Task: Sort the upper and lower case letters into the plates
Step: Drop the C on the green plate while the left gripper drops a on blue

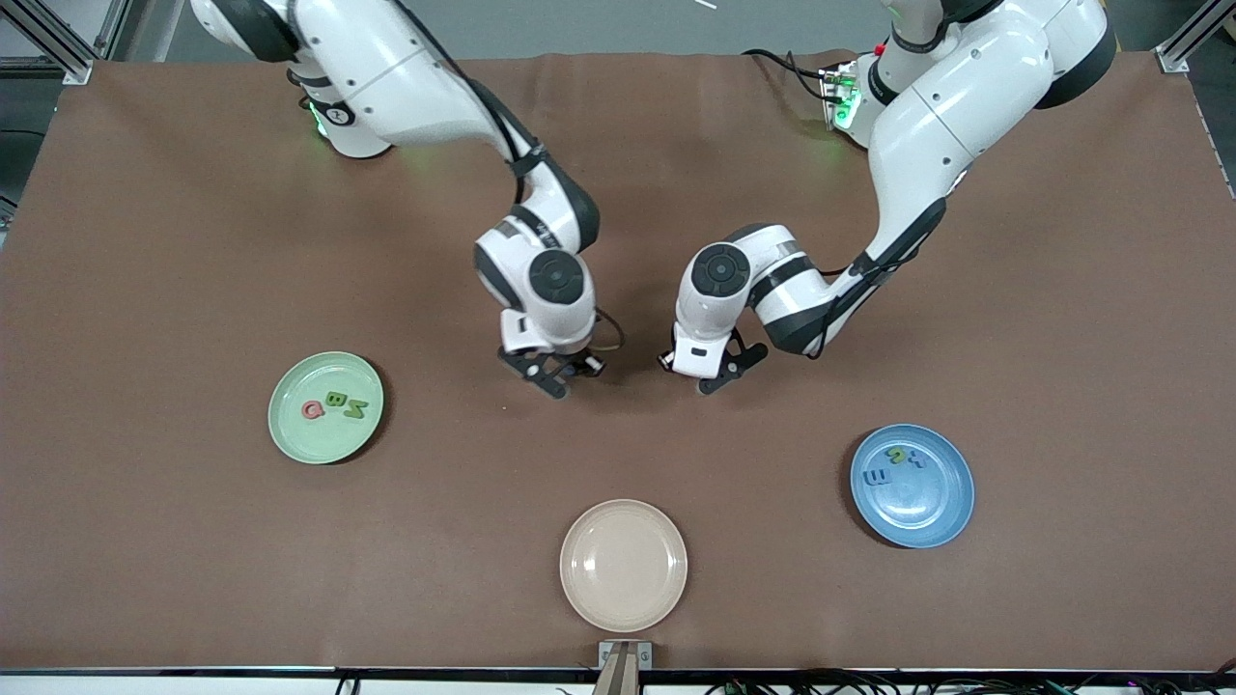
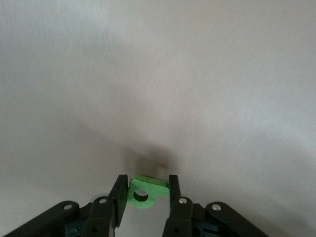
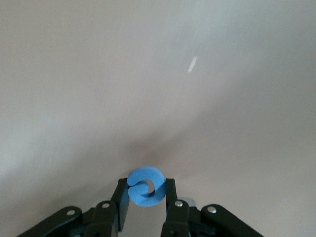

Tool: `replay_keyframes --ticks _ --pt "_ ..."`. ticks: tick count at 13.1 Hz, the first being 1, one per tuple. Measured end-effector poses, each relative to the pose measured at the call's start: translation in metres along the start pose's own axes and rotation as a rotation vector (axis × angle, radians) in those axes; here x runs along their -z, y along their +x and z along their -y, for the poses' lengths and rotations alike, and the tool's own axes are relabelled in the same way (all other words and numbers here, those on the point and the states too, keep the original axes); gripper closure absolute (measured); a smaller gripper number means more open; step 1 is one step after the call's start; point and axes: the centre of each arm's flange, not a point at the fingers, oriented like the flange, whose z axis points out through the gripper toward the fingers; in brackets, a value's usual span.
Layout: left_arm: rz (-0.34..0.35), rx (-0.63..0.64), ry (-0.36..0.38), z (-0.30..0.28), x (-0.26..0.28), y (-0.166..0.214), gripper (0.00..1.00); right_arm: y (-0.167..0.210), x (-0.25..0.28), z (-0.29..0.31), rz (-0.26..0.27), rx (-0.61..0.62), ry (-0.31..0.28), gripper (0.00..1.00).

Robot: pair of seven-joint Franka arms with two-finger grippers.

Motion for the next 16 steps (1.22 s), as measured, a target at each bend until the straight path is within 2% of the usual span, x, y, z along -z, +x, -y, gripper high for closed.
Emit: replay_keyframes --ticks 3,6,8,11,15,16 --pt "-0.049 -0.015 -0.002 0.0 0.03 0.057 0.63 0.119 0.041 -0.085 0.02 0.138 -0.016 0.67" --pt "-0.1 -0.074 -0.007 0.019 0.065 0.14 0.63 0.211 0.024 -0.178 0.043 0.247 -0.011 0.67" --pt "-0.12 -0.128 -0.009 0.05 0.078 0.2 0.63 0.257 0.013 -0.23 0.032 0.312 0.012 0.67" --pt "-0.127 -0.207 0.009 0.107 0.081 0.269 0.63 0.292 -0.01 -0.275 0.021 0.347 0.03 0.67" --pt "-0.116 -0.313 0.037 0.163 0.073 0.321 0.63 0.289 -0.06 -0.27 0.026 0.358 0.043 0.67" --pt "-0.114 -0.337 0.048 0.175 0.066 0.33 0.63 0.288 -0.064 -0.27 0.029 0.359 0.043 0.6"
